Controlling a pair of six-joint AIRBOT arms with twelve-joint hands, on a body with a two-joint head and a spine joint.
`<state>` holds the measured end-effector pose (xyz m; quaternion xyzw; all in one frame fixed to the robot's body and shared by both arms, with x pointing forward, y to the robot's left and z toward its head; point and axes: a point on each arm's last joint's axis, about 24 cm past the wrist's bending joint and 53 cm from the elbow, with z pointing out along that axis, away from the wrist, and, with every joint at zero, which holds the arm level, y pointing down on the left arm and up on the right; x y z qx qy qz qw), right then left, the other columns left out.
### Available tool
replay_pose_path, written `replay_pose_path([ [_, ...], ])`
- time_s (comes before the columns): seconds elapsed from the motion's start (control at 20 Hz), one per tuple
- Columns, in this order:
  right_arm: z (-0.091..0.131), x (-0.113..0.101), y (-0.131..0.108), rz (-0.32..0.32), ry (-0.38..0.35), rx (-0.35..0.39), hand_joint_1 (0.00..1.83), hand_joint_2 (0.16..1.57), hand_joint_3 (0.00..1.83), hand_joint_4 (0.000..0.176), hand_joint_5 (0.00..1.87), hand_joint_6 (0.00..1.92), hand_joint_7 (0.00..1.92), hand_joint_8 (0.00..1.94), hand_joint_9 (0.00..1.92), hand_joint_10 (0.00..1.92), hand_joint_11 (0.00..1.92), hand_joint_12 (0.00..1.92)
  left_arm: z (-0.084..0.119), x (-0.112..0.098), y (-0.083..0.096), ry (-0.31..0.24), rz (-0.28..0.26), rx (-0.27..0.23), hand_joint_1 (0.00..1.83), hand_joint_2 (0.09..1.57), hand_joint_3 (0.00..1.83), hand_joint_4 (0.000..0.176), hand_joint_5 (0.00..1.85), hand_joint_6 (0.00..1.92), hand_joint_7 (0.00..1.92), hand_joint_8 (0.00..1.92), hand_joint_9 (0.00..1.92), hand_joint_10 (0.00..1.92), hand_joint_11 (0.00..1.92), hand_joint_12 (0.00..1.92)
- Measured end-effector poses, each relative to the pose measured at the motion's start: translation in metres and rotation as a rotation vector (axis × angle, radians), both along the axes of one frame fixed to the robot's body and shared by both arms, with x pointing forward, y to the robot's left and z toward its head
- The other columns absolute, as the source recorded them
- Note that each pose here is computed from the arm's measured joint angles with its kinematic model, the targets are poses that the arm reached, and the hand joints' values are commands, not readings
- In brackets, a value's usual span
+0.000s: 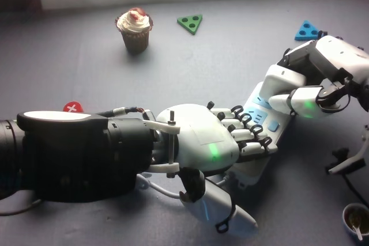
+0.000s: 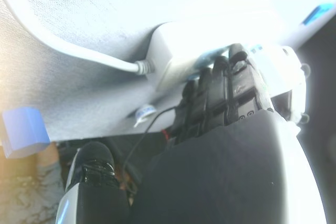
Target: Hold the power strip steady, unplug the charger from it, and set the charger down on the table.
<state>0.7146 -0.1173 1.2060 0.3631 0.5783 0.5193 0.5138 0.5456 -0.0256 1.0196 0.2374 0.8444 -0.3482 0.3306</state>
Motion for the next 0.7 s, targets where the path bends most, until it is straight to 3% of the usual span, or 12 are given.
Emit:
replay_pose_path([
  [0.35,0.032,-0.001,-0.002,0.01,-0.073,0.058,1.25,1.08,0.0,0.0,0.97,0.91,1.16,0.77,1.28,0.06,0.67,1.11,0.0,0.0,0.0,-0.002,0.001,0.001,0.0,1.06,0.0,0.0,0.06,0.0,0.1,0.0,0.1,0.0,0.05,0.13],
  [0.7,0.045,-0.005,-0.035,-0.033,-0.098,0.027,1.25,1.07,0.0,0.0,0.98,0.9,1.18,0.74,1.29,0.05,0.68,1.12,0.0,0.001,0.0,-0.001,0.002,0.001,0.0,1.07,0.0,0.0,0.07,0.0,0.1,0.01,0.09,0.0,0.06,0.14],
])
